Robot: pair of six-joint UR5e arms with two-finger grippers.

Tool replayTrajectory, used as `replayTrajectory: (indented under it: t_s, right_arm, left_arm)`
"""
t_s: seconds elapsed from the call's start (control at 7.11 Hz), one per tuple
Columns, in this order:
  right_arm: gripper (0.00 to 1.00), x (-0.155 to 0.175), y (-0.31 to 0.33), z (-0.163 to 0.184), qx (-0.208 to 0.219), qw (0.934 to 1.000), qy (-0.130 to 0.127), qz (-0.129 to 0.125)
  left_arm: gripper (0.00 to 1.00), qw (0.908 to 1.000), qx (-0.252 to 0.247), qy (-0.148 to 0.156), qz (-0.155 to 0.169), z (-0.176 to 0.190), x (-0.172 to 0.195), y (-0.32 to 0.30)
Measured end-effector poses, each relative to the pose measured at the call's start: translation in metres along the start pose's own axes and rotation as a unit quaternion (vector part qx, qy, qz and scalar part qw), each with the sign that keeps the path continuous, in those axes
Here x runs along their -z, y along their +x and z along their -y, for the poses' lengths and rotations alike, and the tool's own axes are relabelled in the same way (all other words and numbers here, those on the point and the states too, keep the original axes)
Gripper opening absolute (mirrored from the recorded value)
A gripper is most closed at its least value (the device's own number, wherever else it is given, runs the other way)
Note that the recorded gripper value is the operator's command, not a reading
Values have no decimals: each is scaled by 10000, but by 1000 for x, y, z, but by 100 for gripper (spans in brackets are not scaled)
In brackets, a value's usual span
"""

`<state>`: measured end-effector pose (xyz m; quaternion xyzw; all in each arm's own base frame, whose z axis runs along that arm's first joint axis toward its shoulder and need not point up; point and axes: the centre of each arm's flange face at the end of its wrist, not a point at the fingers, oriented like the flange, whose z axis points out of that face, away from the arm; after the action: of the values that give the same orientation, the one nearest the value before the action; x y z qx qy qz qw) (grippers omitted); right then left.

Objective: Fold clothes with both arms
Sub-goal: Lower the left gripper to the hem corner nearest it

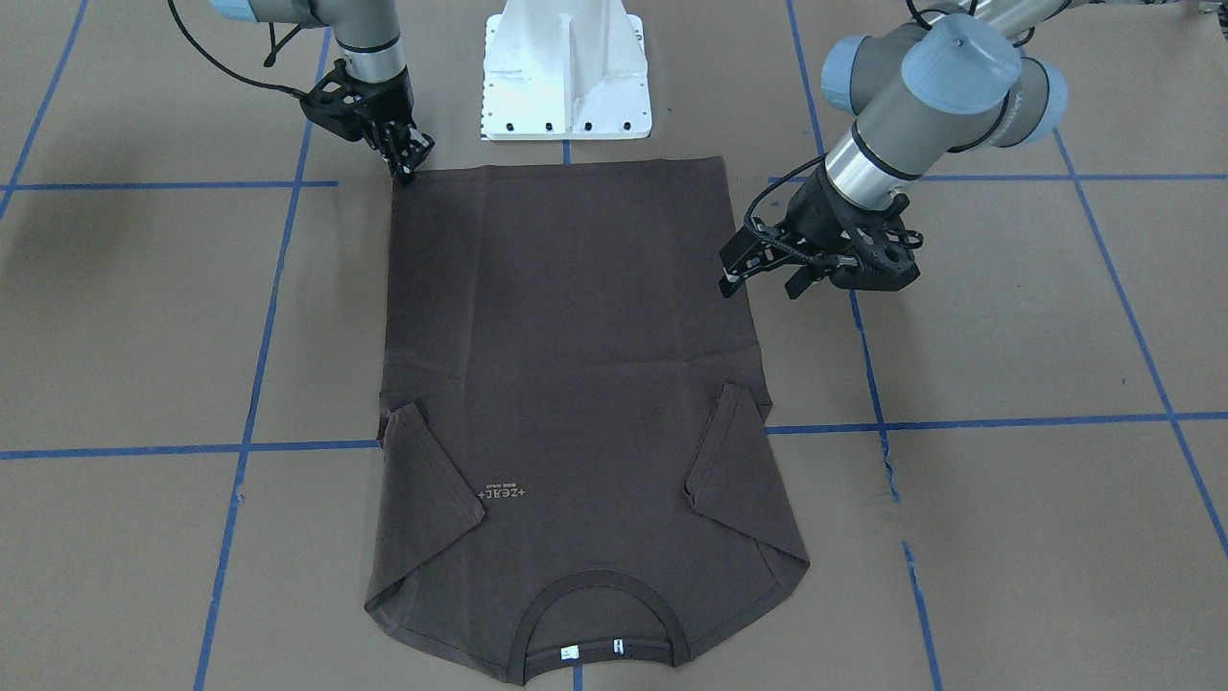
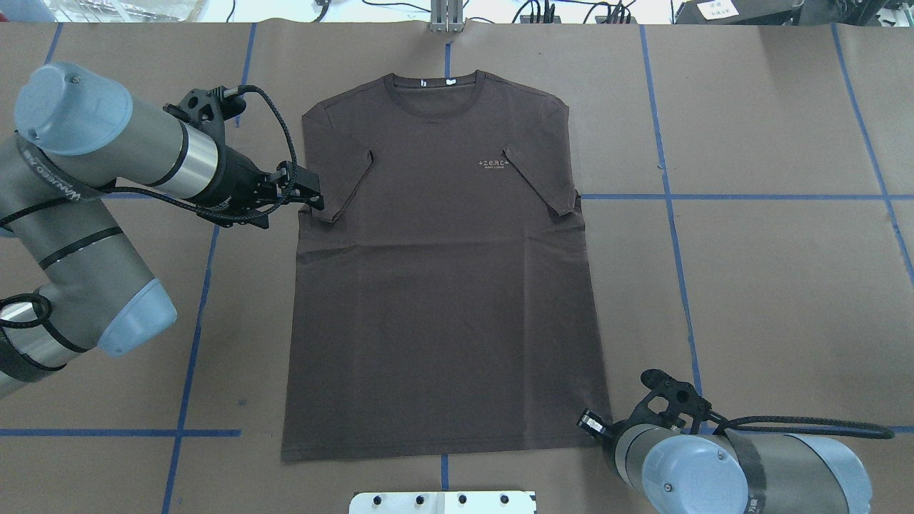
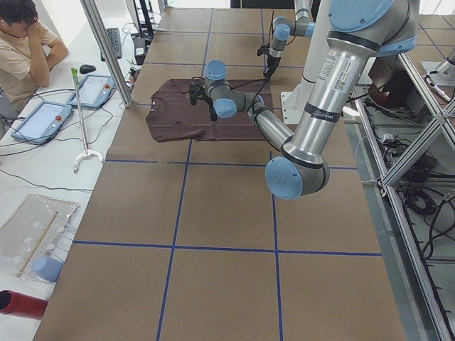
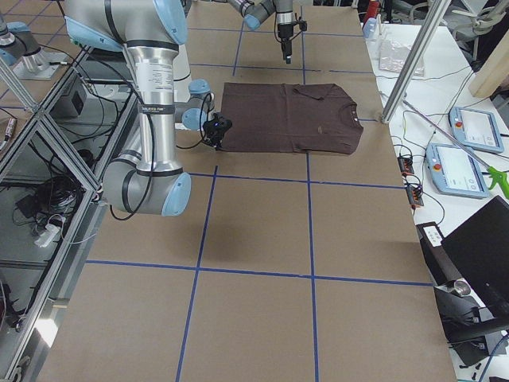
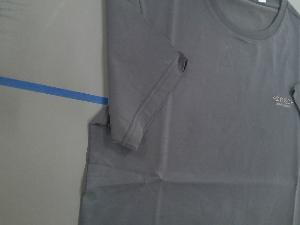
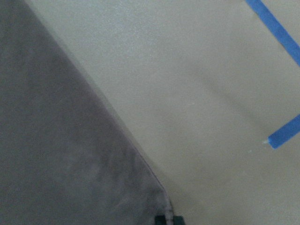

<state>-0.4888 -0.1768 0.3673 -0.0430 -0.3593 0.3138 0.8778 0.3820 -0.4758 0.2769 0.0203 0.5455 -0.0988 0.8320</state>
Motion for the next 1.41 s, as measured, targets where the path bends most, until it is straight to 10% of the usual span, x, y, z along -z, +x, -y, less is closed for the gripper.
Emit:
replayTrajectory:
  t_s: [1.41]
  right_arm:
    - [0,48,-6,-14,97,9997,-191,80]
  left_arm:
    - [94,9921,823,-197,928,-258,-76,-67]
